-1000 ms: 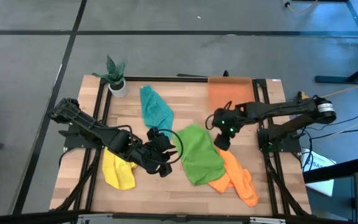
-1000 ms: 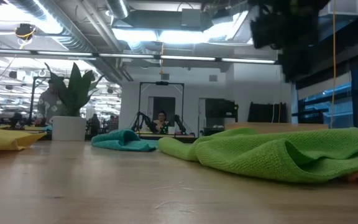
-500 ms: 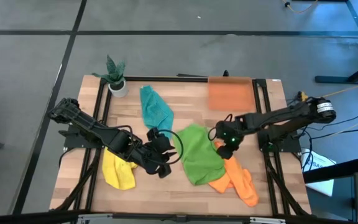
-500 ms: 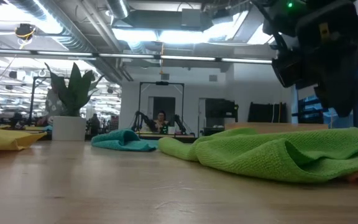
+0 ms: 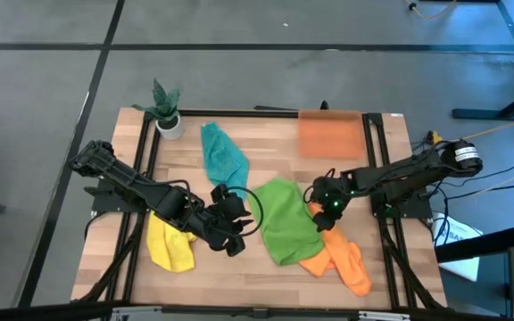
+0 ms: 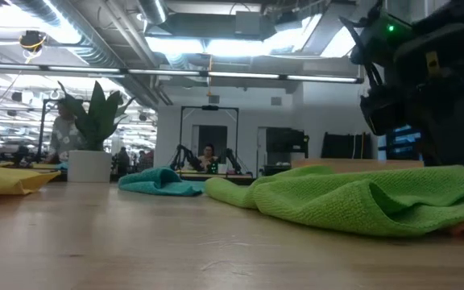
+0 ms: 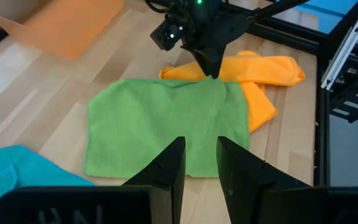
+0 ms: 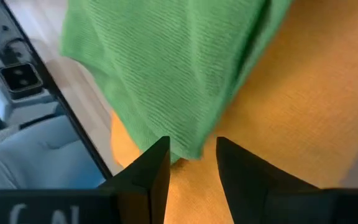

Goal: Roll microfiber towels into tight, uniform cylinder then place into a basket
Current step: Fold the green towel

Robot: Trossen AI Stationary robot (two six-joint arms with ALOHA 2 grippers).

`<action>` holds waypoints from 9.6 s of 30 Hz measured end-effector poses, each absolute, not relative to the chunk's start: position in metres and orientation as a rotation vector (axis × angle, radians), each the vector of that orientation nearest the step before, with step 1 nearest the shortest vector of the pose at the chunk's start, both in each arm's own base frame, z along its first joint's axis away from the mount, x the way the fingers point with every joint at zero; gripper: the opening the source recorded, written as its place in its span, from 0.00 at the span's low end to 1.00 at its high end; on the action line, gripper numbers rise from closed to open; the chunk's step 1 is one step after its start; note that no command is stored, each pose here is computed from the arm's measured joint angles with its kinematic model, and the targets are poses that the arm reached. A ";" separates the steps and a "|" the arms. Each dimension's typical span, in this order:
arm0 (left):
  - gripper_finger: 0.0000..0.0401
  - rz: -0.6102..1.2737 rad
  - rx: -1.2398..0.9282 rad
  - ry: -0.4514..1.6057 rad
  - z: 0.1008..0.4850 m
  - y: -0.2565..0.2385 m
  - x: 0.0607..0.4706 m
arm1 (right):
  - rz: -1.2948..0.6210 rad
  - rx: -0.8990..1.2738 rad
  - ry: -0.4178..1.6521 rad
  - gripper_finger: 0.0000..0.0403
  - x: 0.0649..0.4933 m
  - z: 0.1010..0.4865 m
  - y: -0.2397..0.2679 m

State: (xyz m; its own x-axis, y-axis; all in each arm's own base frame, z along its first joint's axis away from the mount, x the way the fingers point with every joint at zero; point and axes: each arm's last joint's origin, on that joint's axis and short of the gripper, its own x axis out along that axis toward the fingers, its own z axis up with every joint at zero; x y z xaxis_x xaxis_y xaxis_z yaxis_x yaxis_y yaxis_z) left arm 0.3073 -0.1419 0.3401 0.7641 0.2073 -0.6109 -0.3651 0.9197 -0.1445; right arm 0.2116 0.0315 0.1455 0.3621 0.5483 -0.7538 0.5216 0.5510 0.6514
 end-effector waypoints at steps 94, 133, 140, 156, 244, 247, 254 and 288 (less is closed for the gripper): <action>0.21 0.279 -0.240 0.726 0.334 -0.144 0.302 | 0.201 0.886 0.689 0.31 0.190 0.240 0.054; 0.21 0.041 -0.221 0.851 0.224 -0.182 0.384 | 0.228 0.173 0.688 0.31 0.165 0.341 0.048; 0.28 0.042 -0.218 0.879 0.212 -0.172 0.394 | 0.218 0.203 0.691 0.31 0.165 0.341 0.048; 0.29 -0.169 0.080 0.817 0.162 -0.183 0.420 | 0.210 0.201 0.683 0.31 0.166 0.342 0.048; 0.00 0.139 -0.372 1.043 0.191 -0.189 0.378 | 0.628 0.101 1.044 0.31 0.222 0.246 0.100; 0.00 0.138 -0.371 1.044 0.191 -0.189 0.378 | 0.643 0.086 1.028 0.31 0.230 0.239 0.108; 0.00 0.133 -0.366 1.045 0.191 -0.191 0.377 | 0.705 0.025 1.043 0.30 0.241 0.220 0.123; 0.00 0.133 -0.368 1.045 0.191 -0.191 0.377 | 0.689 -0.254 0.922 0.49 0.258 0.194 0.147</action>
State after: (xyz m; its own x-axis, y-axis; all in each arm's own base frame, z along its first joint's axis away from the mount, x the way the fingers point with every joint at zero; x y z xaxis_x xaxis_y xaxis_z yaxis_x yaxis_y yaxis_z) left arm 0.3772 -0.1911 0.1912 0.5007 -0.0658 -0.8631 -0.2801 0.9311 -0.2334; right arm 0.2578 0.1471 0.1940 0.4109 0.4359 -0.8007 -0.6443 0.7602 0.0833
